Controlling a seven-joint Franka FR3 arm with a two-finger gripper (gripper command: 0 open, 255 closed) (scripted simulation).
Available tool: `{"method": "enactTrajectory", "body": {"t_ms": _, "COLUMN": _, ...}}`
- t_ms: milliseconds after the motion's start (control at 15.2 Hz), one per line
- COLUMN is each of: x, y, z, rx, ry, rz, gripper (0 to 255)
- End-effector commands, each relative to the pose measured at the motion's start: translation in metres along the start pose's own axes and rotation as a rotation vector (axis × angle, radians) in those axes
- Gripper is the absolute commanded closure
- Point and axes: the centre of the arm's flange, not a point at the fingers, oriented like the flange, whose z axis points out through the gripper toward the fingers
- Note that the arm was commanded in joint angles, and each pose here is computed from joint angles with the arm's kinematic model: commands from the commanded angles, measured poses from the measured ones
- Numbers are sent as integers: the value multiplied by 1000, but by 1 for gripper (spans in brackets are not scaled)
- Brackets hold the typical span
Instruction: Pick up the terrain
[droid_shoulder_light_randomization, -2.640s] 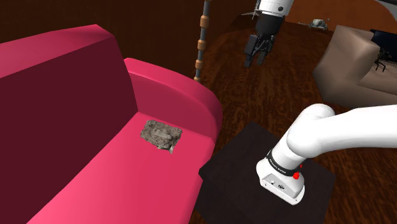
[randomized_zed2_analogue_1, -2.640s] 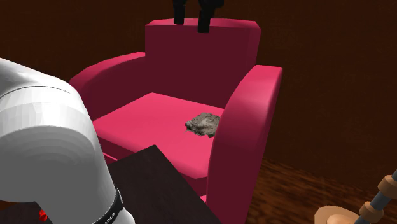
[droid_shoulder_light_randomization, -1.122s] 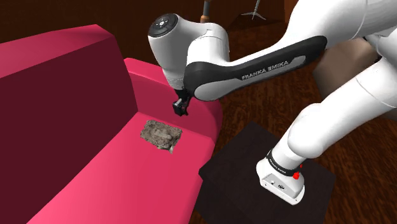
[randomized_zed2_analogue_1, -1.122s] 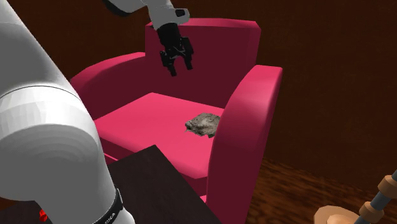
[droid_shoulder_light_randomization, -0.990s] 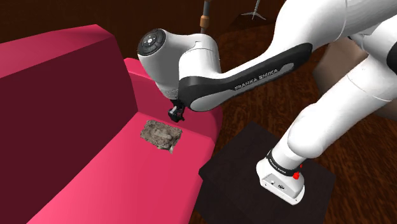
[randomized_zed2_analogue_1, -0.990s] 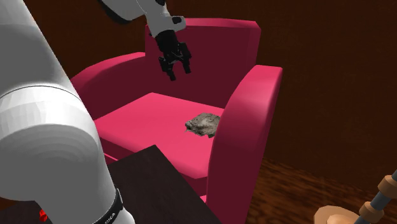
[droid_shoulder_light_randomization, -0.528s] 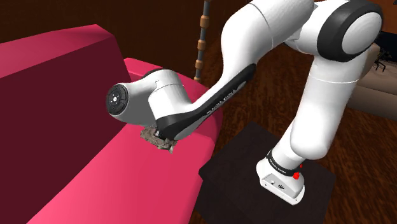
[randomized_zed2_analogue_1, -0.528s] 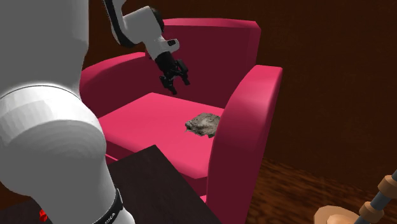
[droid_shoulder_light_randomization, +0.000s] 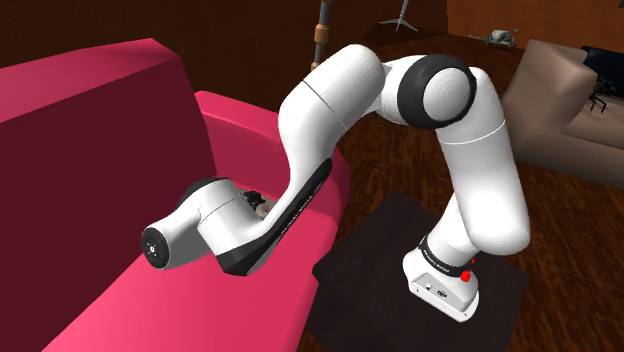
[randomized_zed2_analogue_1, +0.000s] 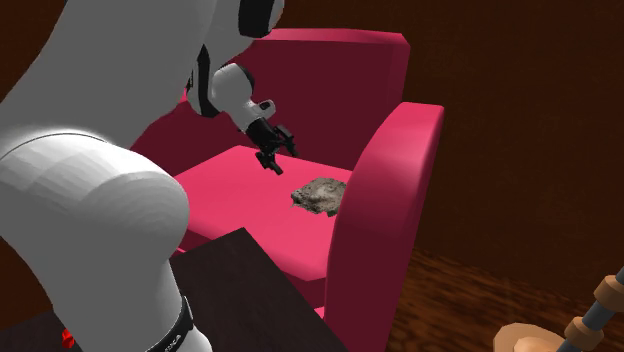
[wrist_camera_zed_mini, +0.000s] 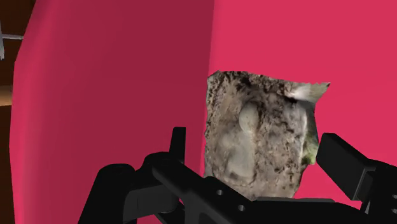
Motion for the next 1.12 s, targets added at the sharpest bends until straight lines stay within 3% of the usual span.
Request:
{"method": "enactTrajectory", "body": {"t_ms": 0, "x": 10, "y": -31, "z": 13, "rx": -60, "ry": 10, "rz": -21, "gripper": 0}}
{"method": "enactTrajectory", "body": {"t_ms": 198, "x": 22, "y": -69, "z": 33, "rx": -135, "ry": 20, "rz": -49, "gripper": 0}}
{"method": "enactTrajectory", "body": {"t_ms": 792, "x": 25, "y": -100, "z": 57, "rx": -135, "ry": 20, "rz": -49, "gripper": 0}}
{"method": "enactTrajectory", "body": {"t_ms": 858, "x": 25, "y": -101, "z": 57, "rx": -135, "ry": 20, "rz": -49, "gripper": 255}}
{"method": "enactTrajectory", "body": {"t_ms": 1056, "x": 25, "y": -100, "z": 57, "rx": -135, "ry": 20, "rz": -49, "gripper": 255}}
